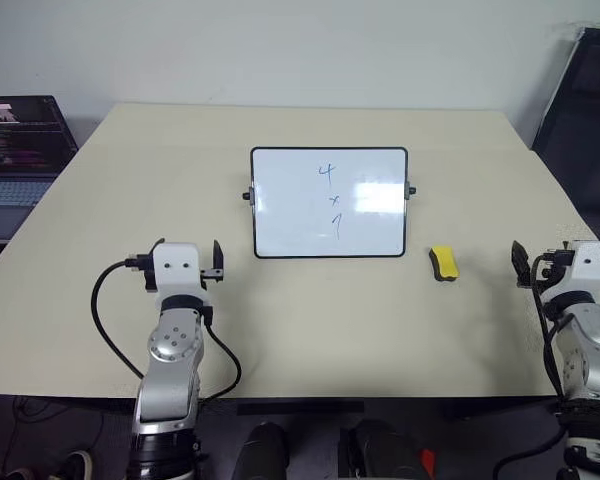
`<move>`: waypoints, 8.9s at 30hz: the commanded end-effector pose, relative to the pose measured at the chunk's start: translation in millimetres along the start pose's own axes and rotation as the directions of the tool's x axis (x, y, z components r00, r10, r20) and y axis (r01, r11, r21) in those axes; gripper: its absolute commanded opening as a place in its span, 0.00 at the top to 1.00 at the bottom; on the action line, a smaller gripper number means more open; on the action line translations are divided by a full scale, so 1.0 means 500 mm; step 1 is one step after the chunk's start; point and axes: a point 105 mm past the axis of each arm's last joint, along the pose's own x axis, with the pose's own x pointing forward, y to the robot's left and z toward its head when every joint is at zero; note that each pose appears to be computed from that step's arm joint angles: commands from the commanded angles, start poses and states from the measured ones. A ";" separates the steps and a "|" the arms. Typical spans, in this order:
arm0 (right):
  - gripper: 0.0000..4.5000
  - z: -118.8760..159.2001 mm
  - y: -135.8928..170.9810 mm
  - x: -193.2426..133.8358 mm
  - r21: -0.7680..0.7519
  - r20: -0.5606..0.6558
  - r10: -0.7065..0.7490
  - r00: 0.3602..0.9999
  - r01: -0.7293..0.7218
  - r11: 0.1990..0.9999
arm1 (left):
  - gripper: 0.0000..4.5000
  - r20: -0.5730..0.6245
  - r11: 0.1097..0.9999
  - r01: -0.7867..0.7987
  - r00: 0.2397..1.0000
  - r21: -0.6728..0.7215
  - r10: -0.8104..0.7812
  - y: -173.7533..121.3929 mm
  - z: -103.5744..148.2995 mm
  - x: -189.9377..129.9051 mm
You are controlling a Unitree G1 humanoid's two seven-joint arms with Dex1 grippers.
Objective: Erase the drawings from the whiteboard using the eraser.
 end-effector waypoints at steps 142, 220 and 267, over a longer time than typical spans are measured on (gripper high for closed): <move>0.79 0.336 0.609 0.119 -0.467 0.089 0.736 0.671 -0.624 0.626 | 0.00 0.025 0.573 0.792 0.581 0.211 -0.813 -0.131 0.263 0.082; 0.79 0.227 0.619 0.188 -0.544 -0.140 0.673 0.727 -0.624 0.561 | 0.00 0.023 0.556 0.800 0.566 0.228 -0.824 -0.140 0.233 0.080; 0.79 0.288 0.699 0.160 -0.589 -0.075 0.723 0.686 -0.615 0.523 | 0.00 0.009 0.589 0.776 0.603 0.224 -0.797 -0.123 0.216 0.076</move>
